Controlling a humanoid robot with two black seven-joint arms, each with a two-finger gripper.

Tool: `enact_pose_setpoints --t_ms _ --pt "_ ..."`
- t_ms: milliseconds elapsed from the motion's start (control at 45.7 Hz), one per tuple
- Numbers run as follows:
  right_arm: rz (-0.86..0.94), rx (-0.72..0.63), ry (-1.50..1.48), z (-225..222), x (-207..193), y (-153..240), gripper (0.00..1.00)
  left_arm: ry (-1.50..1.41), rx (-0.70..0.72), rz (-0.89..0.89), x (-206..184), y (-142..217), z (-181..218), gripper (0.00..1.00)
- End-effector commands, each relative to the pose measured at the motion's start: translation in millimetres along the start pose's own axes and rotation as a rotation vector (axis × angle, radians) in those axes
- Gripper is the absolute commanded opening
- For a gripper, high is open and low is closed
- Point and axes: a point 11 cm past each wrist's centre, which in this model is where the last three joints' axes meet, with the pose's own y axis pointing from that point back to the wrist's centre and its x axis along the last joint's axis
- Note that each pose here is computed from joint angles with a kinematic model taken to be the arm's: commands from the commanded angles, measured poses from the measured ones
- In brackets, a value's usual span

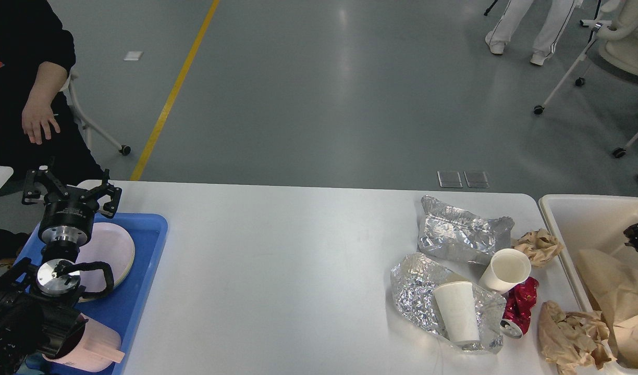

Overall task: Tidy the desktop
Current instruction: 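Bring the right gripper back over the table toward the paper cup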

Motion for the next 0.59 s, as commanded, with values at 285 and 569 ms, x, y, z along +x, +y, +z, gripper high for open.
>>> enact_pose_setpoints --t_ms 285,569 --pt "-0.107 0.257 0.297 -181.4 -26.8 68.4 1.00 0.000 0.000 0.000 0.2 0.1 0.0 0.96" --pt "-0.279 0.380 0.599 -276.0 -66.7 156.3 1.00 0.000 0.000 -0.001 -0.5 -0.3 0.1 0.96"
